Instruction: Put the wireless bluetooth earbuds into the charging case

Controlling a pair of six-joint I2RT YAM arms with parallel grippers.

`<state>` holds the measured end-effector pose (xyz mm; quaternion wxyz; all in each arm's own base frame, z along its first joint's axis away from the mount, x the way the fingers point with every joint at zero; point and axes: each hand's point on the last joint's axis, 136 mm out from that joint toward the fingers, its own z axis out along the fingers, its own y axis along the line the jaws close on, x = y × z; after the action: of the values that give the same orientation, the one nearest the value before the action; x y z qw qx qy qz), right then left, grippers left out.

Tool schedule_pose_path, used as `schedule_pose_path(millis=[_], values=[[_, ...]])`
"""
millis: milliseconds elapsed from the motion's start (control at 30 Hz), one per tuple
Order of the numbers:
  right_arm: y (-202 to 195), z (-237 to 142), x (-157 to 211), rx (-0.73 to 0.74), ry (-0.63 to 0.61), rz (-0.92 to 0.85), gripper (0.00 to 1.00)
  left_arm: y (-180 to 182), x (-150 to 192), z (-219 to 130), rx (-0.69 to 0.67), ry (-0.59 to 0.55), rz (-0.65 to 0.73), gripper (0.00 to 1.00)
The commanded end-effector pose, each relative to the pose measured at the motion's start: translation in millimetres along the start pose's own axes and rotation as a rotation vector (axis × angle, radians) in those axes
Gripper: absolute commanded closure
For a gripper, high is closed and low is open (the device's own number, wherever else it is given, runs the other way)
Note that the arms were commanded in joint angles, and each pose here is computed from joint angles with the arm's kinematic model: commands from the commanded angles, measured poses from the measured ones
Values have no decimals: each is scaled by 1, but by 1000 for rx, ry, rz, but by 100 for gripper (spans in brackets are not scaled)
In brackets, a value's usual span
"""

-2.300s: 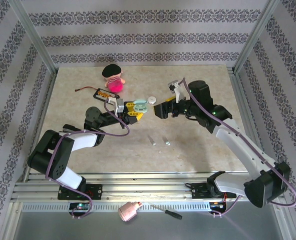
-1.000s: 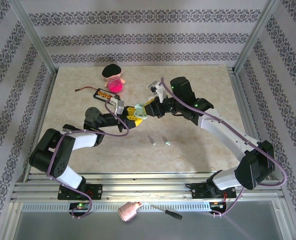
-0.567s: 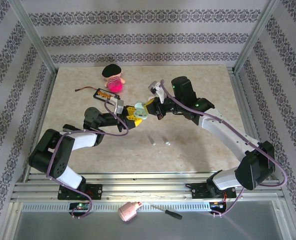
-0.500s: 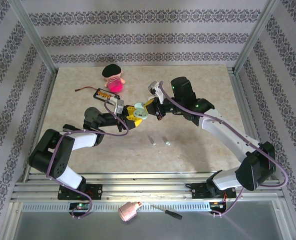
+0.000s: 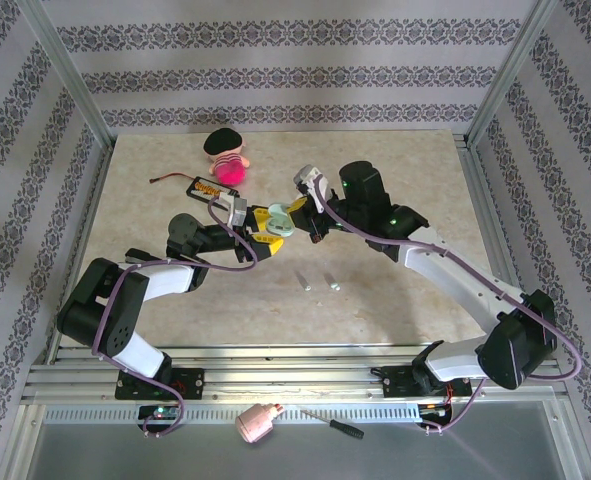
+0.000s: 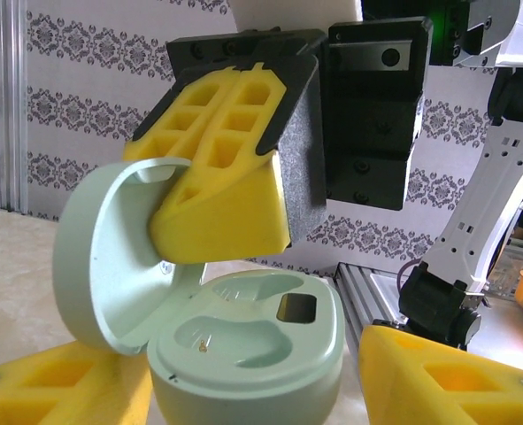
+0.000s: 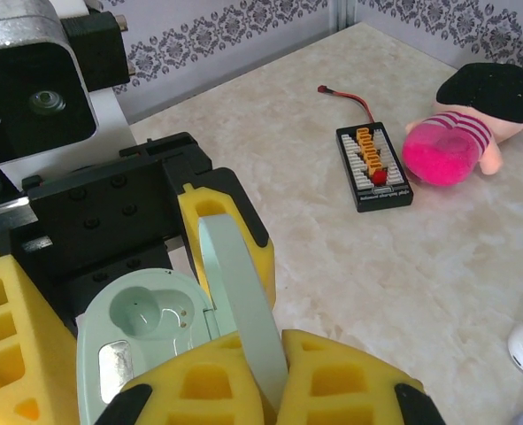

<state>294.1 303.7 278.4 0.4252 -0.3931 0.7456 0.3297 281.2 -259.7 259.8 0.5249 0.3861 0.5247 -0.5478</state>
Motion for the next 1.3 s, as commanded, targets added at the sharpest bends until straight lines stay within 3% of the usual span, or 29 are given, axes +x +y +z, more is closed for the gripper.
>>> schedule_pose_path(millis=[0,467,733,1033,1200,1267], values=[[5,-6,-13,15,-52,-67,100,-3,-21,0,12,-38,49,41],[6,-3,-9,14,-38,-79,100,1,-21,1,4,-42,32,64],[8,-5,-10,13,-38,-86,100,2,-17,1,-1,-38,52,71],[16,-19,-15,-1,-77,-68,52,7,-12,-2,-39,-42,119,75],[29,-38,-12,-14,-108,-42,37,15,-8,-6,-74,-42,128,74],[30,-48,-9,5,-130,-29,35,19,-8,-9,-90,-43,130,74]])
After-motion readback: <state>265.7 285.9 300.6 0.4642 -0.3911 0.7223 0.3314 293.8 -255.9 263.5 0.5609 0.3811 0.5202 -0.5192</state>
